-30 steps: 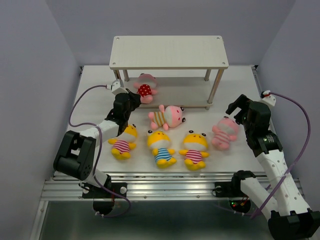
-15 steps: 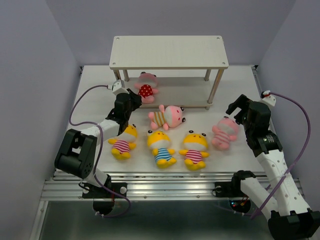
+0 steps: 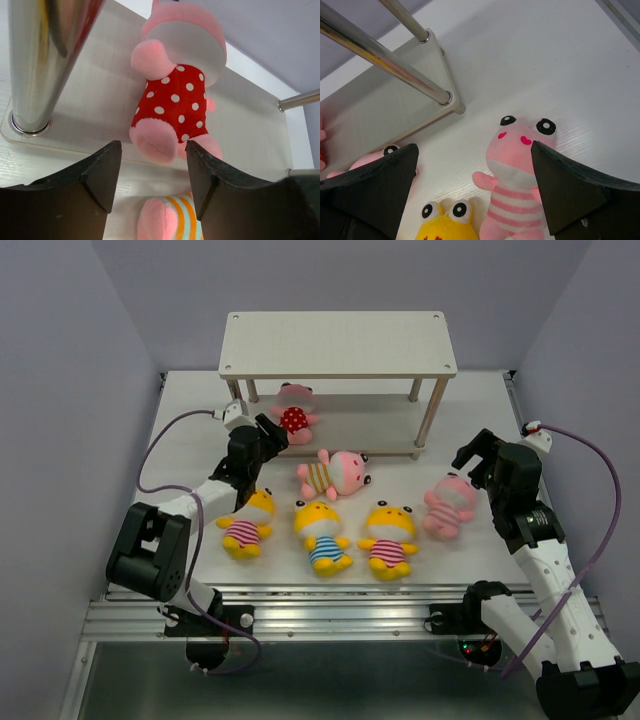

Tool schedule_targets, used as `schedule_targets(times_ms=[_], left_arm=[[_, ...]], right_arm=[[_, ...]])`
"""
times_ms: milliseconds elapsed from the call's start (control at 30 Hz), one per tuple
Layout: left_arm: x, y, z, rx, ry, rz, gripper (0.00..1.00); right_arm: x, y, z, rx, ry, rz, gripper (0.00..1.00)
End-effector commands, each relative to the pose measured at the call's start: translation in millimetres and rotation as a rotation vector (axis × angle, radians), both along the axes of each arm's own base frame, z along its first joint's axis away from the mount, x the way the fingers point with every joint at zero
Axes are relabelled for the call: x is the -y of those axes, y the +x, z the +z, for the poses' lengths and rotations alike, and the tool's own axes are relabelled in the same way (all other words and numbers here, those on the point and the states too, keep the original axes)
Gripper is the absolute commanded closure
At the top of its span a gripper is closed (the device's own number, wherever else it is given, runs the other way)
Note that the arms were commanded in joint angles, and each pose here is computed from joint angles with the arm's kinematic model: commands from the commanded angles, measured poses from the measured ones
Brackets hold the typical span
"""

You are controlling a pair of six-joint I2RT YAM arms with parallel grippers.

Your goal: Place and organize the stuffed toys onto the shelf

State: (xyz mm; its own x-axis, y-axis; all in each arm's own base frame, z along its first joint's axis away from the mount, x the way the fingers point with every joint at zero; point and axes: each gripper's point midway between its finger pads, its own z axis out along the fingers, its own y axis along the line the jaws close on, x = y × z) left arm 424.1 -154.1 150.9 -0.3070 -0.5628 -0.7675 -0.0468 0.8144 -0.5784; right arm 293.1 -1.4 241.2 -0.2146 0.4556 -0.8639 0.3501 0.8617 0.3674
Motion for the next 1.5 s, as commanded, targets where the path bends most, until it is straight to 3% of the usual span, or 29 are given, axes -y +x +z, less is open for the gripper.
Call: schedule_targets(times_ms=[0,333,367,400,433,467,667,900,1167,1300,1467], left_arm=[[0,-5,42,0.099,-0.022,-0.008,0.34],[5,-37,57,0.111,-0.024,-0.104,0.17],[10,-43,55,0.105,-0.021,-0.142,0.14],[14,-48,58,0.113,-0.01,-0.17,0.03],[21,-57,50,0.094,-0.001,-0.223,0.01],[20,-59,49,0.094,0.019,-0.231,0.01],[66,-119,22,0.098,0.149,-0.667,0.01],[61,-111,-9,-0.005,0.246,-0.68,0.01],[69,-97,-33,-0.075,0.234,-0.685,0.02],[73,-86,-25,-0.052,0.224,-0.666,0.11],[71,-73,-29,-0.067,0.243,-0.63,0.13]], right_arm=[[2,3,6,0.039,-0.012,-0.005,0.0],[-2,2,5,0.037,-0.007,0.018,0.0],[-2,2,4,0.037,-0.007,0.021,0.0],[-3,1,6,0.041,-0.007,0.025,0.0],[-4,1,5,0.039,-0.006,0.032,0.0],[-5,1,6,0.041,-0.006,0.037,0.0],[-7,-2,8,0.057,0.003,0.048,0.0],[-13,0,7,0.047,0.002,0.088,0.0],[-17,2,5,0.037,0.002,0.111,0.0],[-15,2,6,0.037,-0.004,0.105,0.0],[-13,1,9,0.048,-0.006,0.095,0.0]])
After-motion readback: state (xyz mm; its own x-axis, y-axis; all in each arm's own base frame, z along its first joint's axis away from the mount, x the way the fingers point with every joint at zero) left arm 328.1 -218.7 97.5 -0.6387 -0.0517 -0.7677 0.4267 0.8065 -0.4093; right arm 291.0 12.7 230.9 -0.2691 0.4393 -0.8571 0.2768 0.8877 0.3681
